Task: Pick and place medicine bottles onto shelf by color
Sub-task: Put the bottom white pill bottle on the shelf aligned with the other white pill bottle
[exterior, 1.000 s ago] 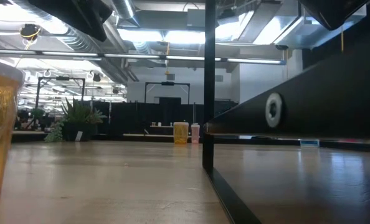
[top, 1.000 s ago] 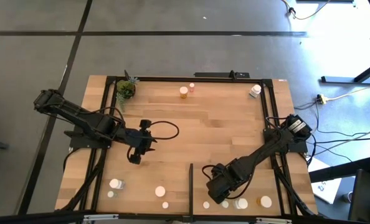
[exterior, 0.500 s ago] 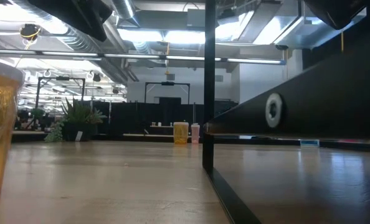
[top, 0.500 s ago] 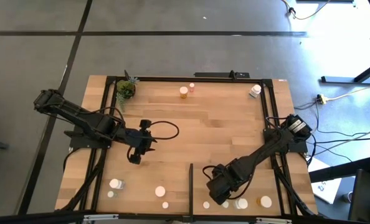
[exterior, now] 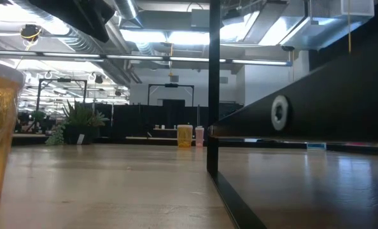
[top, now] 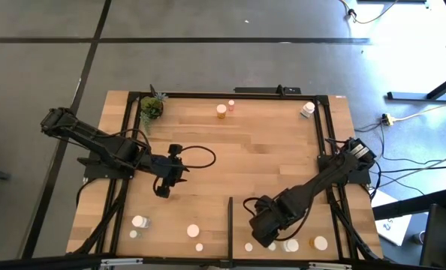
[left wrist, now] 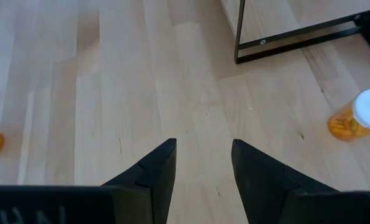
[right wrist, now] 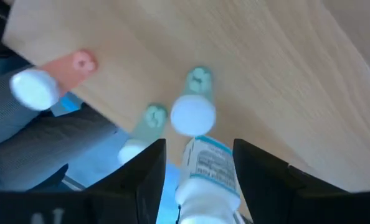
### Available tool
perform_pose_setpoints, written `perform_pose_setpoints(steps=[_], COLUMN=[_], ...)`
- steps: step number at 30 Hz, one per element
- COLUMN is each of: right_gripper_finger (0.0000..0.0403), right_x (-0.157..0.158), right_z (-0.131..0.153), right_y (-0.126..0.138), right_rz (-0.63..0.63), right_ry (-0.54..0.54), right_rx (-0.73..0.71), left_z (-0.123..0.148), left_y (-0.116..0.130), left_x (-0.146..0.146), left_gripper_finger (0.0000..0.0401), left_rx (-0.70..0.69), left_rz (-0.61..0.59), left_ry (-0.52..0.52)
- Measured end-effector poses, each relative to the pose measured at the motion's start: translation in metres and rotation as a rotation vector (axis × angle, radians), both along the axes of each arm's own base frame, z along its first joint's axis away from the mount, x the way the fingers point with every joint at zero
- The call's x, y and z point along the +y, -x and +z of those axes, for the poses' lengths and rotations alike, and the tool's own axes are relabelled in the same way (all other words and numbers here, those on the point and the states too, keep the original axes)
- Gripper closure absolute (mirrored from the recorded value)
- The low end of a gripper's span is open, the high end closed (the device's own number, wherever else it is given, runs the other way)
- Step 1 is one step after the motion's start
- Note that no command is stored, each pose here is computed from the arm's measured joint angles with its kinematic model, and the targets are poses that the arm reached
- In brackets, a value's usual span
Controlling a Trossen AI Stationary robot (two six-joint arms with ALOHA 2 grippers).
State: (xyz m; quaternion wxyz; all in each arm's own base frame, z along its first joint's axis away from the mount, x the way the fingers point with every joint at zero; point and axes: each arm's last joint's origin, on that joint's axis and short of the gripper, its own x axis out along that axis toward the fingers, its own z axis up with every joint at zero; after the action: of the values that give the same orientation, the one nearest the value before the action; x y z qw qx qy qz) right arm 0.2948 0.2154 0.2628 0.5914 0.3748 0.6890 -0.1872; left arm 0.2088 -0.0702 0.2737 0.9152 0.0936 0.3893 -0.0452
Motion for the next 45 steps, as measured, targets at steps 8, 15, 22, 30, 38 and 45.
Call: perform_pose_setpoints(steps=[8,15,22,30,38,45], right_gripper_finger=[0.0214,0.0214,0.0214,0.0214,0.0215,0.0215], right_x=[-0.003,-0.009,-0.008,-0.029,-0.072,-0.091], right_z=[0.044,0.069,0.071,0.071,0.069,0.069], right_y=[0.0,0.0,-0.006,-0.01,-0.018,-0.031], right_rz=[-0.016,0.014,0.202,0.291,0.349,0.438], right_ry=[0.137,0.389,0.455,0.657,0.726,0.697], right_rx=[-0.127,-0.339,-0.438,-0.415,-0.243,-0.244], left_z=[0.0,0.0,0.0,0.0,-0.005,-0.018], left_y=[0.0,0.0,0.0,-0.001,0.002,0.026], left_x=[0.0,0.0,0.0,0.006,0.018,0.009], left_gripper_finger=[0.0253,0.0253,0.0253,0.0253,0.0253,0.0253], left_rx=[0.0,0.001,-0.003,-0.024,0.054,0.333], left_rz=[0.0,0.005,0.14,0.246,0.393,0.419], left_ry=[0.0,0.005,0.114,0.128,0.179,0.245])
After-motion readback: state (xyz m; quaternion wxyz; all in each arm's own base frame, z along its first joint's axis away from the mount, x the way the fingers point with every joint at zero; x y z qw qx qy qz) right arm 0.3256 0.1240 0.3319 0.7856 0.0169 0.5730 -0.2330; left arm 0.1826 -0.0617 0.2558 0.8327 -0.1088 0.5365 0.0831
